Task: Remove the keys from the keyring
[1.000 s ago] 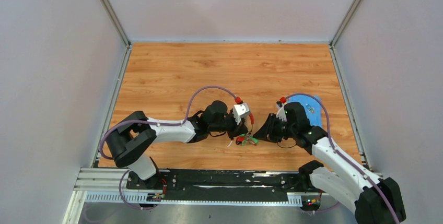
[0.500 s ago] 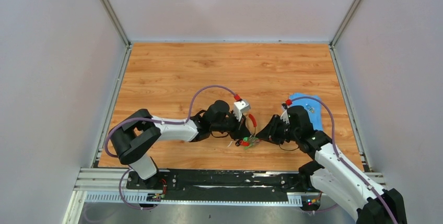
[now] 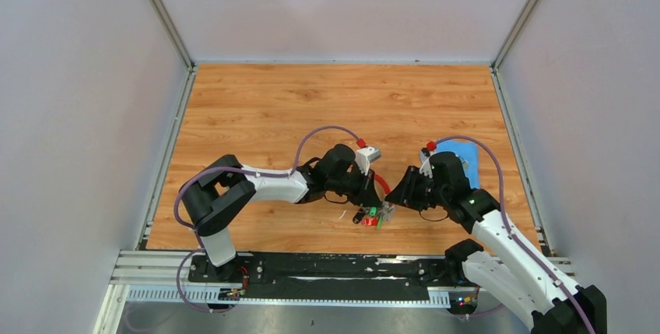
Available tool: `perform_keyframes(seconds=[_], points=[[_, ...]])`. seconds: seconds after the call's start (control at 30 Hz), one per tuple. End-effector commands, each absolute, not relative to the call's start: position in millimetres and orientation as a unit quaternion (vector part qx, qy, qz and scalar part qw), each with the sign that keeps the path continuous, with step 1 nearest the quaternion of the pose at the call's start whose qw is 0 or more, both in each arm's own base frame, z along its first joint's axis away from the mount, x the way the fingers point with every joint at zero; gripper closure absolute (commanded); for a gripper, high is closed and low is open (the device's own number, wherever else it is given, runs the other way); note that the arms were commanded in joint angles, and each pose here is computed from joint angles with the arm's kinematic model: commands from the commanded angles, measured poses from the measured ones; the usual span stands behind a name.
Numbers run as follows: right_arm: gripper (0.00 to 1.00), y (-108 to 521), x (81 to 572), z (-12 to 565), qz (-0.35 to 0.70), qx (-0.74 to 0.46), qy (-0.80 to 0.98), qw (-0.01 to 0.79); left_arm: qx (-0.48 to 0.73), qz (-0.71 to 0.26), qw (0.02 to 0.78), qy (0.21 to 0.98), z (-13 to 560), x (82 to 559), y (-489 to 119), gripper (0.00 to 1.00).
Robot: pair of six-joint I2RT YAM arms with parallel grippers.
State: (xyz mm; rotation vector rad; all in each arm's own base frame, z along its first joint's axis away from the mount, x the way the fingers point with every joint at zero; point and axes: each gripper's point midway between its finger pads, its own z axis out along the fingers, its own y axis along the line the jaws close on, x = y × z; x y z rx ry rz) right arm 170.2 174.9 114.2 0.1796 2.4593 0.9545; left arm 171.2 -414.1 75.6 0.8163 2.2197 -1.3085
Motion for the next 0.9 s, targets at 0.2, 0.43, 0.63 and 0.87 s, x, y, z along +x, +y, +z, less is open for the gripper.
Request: perform_keyframes(seconds=[0.2, 0.43, 0.63, 0.87], points=[[0.70, 158.5, 165.1, 105.3, 0.292, 0.046, 0.922, 0.248, 0.275, -0.459, 0.169, 0.827, 68.6, 166.3, -415.1, 1.00], [0.72, 163.5, 168.0, 90.9, 0.275, 0.015, 0.928, 0.251, 0.282, -0.430, 0.173, 0.840, 60.6, 172.0, -409.9, 1.00], [0.70, 167.3, 174.8, 85.8, 0.261, -0.019, 0.927, 0.268, 0.289, -0.412, 0.170, 0.847, 53.4, 176.4, -406.4, 1.00], [0.68, 168.4, 177.8, 72.2, 0.236, -0.044, 0.930, 0.279, 0.291, -0.406, 0.168, 0.850, 51.9, 178.5, -405.3, 1.00]])
